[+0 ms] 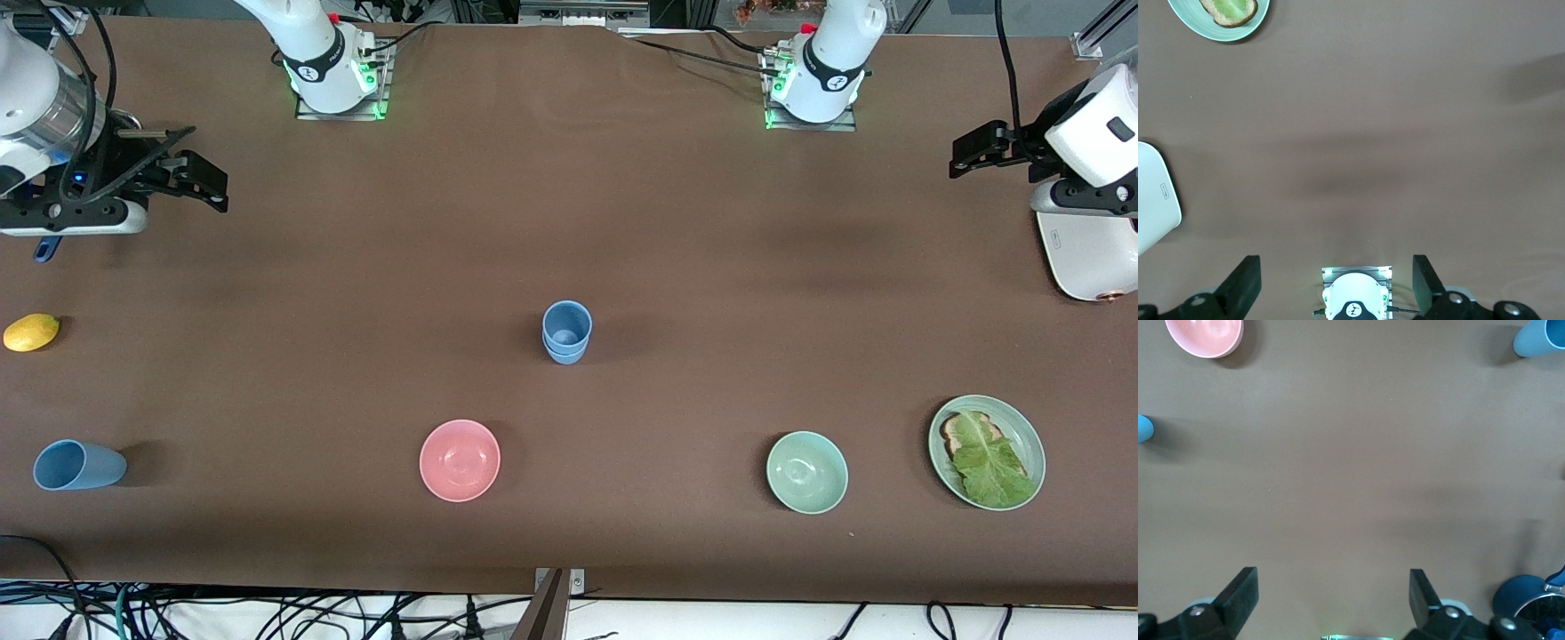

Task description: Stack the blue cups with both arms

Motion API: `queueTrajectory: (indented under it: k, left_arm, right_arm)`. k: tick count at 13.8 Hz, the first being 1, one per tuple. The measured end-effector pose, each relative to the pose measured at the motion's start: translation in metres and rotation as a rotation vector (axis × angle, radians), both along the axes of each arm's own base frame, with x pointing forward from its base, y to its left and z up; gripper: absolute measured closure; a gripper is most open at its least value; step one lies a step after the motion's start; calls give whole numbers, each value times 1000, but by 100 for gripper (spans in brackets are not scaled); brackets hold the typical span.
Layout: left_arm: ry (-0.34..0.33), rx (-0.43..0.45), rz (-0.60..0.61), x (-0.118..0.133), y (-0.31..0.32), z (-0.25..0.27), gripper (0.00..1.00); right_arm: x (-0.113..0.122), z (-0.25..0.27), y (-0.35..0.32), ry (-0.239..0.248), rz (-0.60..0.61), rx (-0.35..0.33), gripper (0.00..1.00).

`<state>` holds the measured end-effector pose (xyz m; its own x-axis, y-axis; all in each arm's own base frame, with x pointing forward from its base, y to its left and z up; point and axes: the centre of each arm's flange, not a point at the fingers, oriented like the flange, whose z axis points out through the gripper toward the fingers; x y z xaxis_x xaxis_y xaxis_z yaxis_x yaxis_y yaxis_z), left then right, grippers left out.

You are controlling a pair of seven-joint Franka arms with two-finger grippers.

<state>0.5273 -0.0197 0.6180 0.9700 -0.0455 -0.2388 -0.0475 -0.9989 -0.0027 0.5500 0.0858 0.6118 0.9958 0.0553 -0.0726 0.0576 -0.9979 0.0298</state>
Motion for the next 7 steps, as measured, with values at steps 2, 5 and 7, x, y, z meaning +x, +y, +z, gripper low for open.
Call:
queueTrajectory:
  k: [2, 5, 7]
  left_arm:
    - [0, 0, 0, 0, 0, 0, 0]
    - [0, 0, 0, 0, 0, 0, 0]
    - [2, 0, 0, 1, 0, -1, 0]
  right_arm:
    - [-1, 1, 0, 0, 0, 0, 0]
    - [0, 2, -3, 0, 31, 3, 0]
    - [0, 4, -2, -5, 36, 10, 0]
